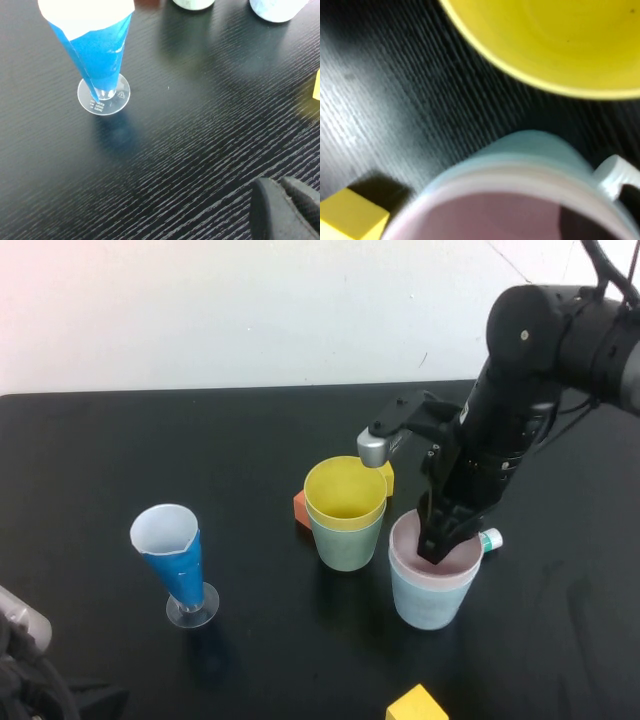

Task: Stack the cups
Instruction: Pick up the blue cup, then place the blue cup on the yellow cup

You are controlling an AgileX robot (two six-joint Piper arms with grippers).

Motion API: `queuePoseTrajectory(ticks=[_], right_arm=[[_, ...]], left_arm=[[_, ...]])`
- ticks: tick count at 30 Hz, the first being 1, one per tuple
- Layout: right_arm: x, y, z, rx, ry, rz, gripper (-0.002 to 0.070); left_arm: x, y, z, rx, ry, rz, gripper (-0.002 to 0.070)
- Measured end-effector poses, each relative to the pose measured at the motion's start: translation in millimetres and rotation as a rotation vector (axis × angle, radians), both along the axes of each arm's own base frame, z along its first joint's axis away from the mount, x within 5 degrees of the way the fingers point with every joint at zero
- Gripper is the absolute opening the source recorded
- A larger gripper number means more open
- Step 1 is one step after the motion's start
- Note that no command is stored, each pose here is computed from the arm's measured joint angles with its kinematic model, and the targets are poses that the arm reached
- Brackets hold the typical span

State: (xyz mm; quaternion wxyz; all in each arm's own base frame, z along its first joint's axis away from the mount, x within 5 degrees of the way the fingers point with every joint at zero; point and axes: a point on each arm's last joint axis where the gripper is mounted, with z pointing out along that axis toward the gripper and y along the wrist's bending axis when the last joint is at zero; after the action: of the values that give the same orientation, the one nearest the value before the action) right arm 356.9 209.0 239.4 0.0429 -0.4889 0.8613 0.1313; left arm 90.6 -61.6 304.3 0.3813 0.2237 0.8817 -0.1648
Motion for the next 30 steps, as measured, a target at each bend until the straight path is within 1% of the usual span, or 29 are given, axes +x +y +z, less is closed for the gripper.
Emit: queuePoseTrajectory(ticks=[1,2,4,6,8,13,16,18,20,26,30], right_arm=[[0.0,0.0,0.0,0.0,0.0,0.0,0.0108],[0.1,-0.2,-0.1,-0.002,-0.002,0.001,0.0079],[0.1,-2.4,8.7,-0.011,-0.032,-0.004,0.0051],[-0.5,-5.5,26.3,-0.013,-0.086,-0.022,0.0051],[-5.4,-10.4,52.6,-0.002,-0.158,-0.034,0.0051],[-28.5,-22.1,121.4,0.085,-0.315,-0.047,0.005],[-36.8,-22.1,145.3,0.151,-0.363,-0.02,0.005],[-37.8,-18.9,149.6,0.189,-0.363,0.002,0.005],[-34.9,-14.7,146.0,0.209,-0.342,0.009,0.005],[-10.7,-1.2,113.2,0.187,-0.273,0.013,0.005],[2.7,6.9,100.8,0.199,-0.267,0.007,0.005]], left_arm=[[0.0,0.0,0.0,0.0,0.0,0.0,0.0001],[0.0,0.0,0.0,0.0,0.0,0.0,0.0001],[0.0,0.0,0.0,0.0,0.0,0.0,0.0001],[-0.1,0.0,-0.1,0.001,0.002,0.0,0.0001],[-0.3,0.1,-0.3,0.002,0.004,-0.001,0.0001],[0.2,1.1,-0.6,0.019,-0.002,0.001,0.0001],[0.8,2.4,-0.8,0.037,-0.012,0.002,0.0001],[1.3,3.2,-1.0,0.05,-0.019,0.004,0.0001],[1.6,3.7,-1.0,0.057,-0.023,0.005,0.0001],[1.9,4.3,-1.1,0.067,-0.028,0.006,0.0001],[1.9,4.3,-1.1,0.067,-0.028,0.006,0.0001]])
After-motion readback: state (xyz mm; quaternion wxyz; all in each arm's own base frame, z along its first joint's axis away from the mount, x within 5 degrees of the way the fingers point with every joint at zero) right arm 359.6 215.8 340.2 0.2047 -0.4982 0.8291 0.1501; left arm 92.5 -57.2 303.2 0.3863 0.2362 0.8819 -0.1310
